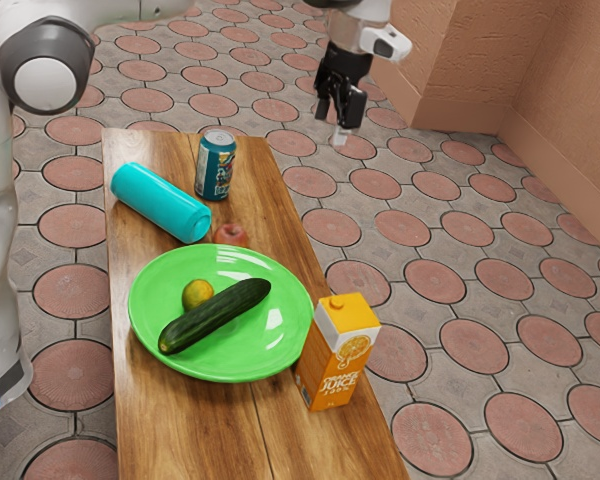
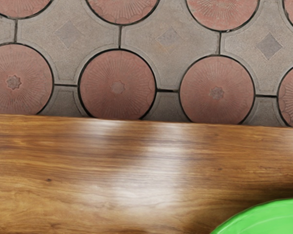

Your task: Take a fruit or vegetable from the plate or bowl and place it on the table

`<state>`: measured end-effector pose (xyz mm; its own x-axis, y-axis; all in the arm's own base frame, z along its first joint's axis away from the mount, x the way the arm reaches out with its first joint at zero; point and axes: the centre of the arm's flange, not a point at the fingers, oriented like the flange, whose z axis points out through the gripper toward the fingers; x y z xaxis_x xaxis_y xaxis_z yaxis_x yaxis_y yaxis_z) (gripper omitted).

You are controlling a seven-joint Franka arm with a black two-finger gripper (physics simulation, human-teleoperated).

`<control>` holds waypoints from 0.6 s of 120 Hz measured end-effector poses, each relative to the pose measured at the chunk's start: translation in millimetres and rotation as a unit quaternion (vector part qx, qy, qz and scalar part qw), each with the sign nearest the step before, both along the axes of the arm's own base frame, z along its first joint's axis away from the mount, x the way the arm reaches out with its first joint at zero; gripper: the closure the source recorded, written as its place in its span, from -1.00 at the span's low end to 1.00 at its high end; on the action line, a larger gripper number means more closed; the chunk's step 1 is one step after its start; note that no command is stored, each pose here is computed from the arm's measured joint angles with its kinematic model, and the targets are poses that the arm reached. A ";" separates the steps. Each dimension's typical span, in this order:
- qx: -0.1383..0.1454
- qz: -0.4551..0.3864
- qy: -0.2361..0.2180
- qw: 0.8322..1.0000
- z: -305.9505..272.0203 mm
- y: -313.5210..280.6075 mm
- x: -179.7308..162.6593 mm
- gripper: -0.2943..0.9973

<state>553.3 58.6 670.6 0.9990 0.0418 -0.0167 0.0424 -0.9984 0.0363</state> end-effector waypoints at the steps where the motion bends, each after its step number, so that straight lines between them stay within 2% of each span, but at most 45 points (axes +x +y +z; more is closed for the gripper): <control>1: 0.000 0.001 -0.001 1.000 0.1 1.0 0.1 -0.54; 34: -0.001 -0.007 -0.027 1.000 13.0 -1.6 3.2 -0.54; 60: -0.006 -0.088 -0.020 0.996 -0.6 -89.2 17.1 -0.54; 72: -0.005 -0.091 -0.015 0.996 -5.6 -92.5 19.0 -0.54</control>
